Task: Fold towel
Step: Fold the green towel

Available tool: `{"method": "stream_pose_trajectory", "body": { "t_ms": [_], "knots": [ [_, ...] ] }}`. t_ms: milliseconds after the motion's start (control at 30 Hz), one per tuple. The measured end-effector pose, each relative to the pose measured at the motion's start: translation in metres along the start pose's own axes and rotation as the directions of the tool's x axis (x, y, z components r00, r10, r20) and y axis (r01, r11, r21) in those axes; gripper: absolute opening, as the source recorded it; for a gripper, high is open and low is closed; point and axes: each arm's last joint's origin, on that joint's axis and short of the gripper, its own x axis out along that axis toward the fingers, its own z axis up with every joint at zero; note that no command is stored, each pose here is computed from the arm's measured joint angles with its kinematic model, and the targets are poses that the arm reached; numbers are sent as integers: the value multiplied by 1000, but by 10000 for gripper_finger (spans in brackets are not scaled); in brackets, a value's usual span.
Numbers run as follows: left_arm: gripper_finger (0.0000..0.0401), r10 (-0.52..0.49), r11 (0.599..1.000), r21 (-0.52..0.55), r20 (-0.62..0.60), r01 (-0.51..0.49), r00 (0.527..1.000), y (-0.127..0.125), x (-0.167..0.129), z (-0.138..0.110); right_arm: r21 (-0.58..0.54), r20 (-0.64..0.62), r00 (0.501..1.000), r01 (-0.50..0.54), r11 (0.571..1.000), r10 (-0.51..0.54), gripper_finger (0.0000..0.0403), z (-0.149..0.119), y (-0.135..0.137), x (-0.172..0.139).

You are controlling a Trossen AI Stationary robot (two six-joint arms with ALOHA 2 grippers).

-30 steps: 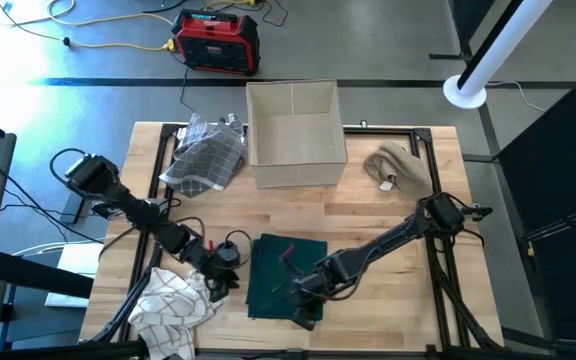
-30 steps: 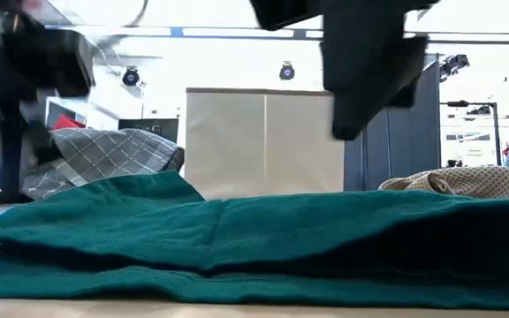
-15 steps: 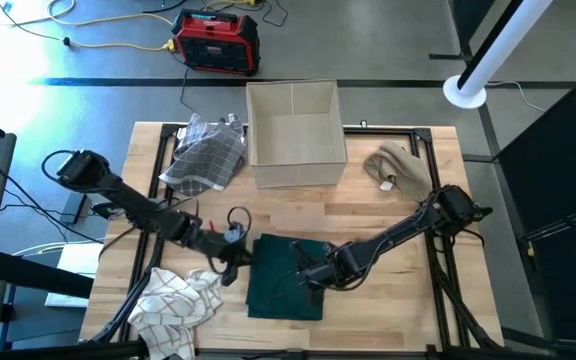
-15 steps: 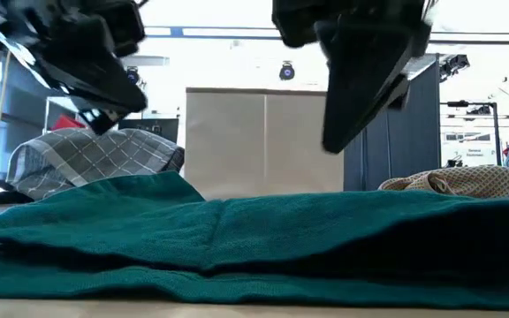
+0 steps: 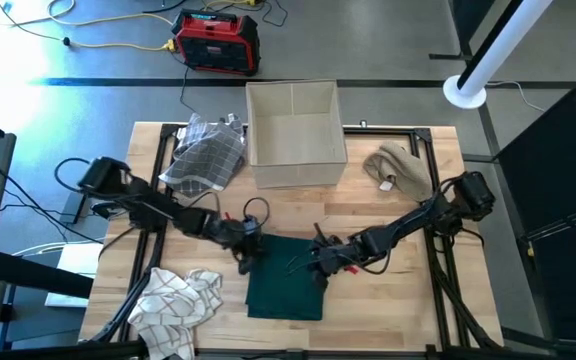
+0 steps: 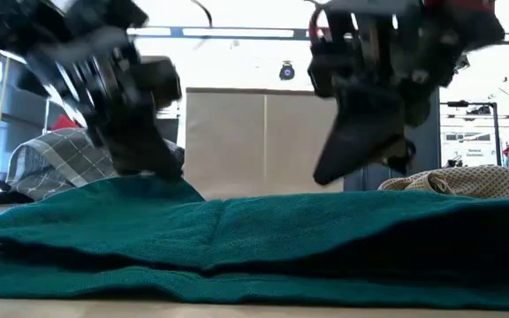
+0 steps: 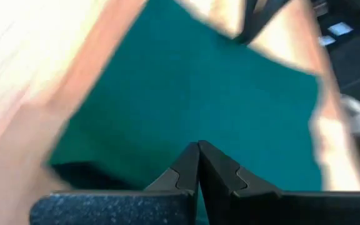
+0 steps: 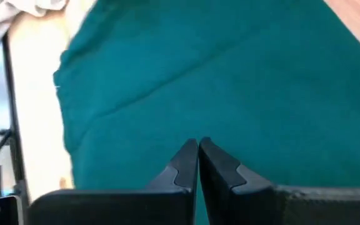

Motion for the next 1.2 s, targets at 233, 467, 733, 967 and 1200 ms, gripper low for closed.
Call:
{"method": "stream_pose_trajectory", "body": {
  "t_ms": [233,467,733,967,1200],
  "knots": [
    [0,31,995,-92,-78,-38,996,17,6,-3,45,-49,996,74,996,-72,0,-22,-32,3],
    [0,17,978,-208,-84,-34,996,14,0,0,-42,-73,995,60,997,-62,0,-26,-38,-7],
    [0,-72,975,-207,34,78,997,-12,-39,31,-266,20,998,-50,963,57,0,-5,-20,-54],
    [0,-87,990,-115,-29,83,996,-30,-74,26,-473,37,996,-51,879,77,0,-6,-18,-45],
    [0,-18,999,-43,-241,7,970,-36,-82,-5,-508,29,996,-60,859,87,0,4,-14,-16]
  ]
}}
